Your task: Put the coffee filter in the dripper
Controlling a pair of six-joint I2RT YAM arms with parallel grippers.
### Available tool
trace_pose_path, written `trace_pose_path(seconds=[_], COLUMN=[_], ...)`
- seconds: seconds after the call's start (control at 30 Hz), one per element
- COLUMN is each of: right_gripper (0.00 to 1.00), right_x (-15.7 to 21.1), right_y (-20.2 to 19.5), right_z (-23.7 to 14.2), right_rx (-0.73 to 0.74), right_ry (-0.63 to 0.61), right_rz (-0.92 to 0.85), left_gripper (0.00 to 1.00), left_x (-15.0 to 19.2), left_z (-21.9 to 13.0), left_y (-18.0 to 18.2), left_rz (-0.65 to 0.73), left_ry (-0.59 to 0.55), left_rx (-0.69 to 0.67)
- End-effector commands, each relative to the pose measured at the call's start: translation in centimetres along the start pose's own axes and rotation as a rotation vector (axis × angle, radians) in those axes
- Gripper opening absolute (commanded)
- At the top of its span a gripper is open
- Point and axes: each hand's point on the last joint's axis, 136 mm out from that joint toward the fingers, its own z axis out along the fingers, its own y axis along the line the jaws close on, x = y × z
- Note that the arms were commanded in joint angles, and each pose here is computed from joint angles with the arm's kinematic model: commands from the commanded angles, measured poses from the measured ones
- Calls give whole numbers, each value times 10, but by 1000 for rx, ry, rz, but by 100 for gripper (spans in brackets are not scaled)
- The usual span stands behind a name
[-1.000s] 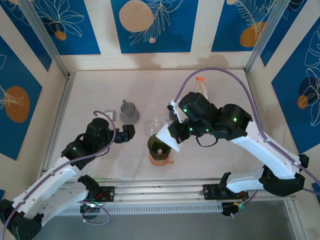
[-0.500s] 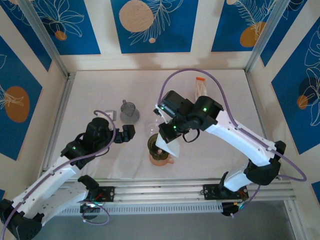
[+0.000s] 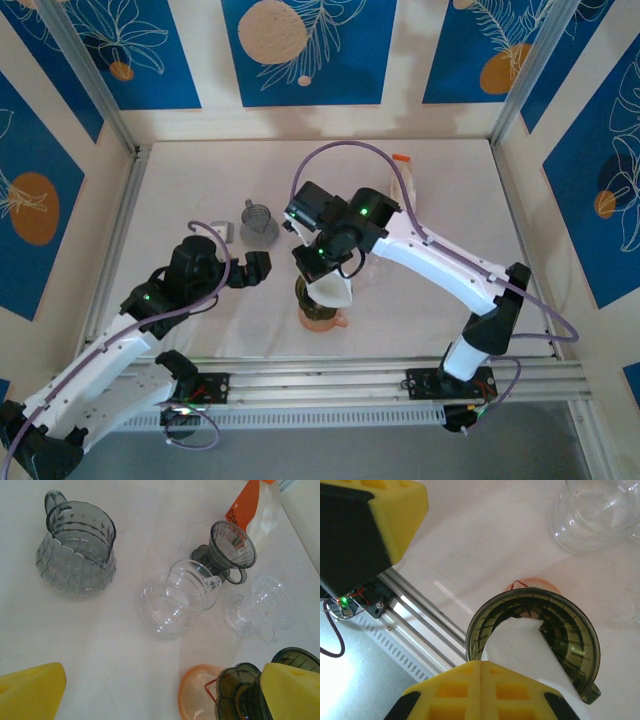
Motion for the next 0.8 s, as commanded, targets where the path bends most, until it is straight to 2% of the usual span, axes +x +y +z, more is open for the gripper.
trace_pose_path(seconds=[0.0, 0.07, 0.2, 0.47, 0.77], right_gripper=[19, 29, 42, 51, 55], right_x=[-11, -13, -17, -26, 7], right_y=[12, 13, 12, -7, -34], right_z=[-8, -11, -21, -56, -21], right_rx=[-42, -42, -37, 33, 84], right_ry=[-40, -58, -94, -253, -46], right_rz=[-27, -30, -33, -65, -93], left_gripper=[100, 100, 100, 100, 100], left_x=[-8, -9, -10, -17, -8], left_z=[-8, -9, -9, -12, -7], left_y=[-4, -4, -4, -10, -24], left_rz=[-11, -10, -12, 9, 44], left_ry=[-13, -15, -17, -19, 81], left_rx=[17, 19, 18, 32, 84])
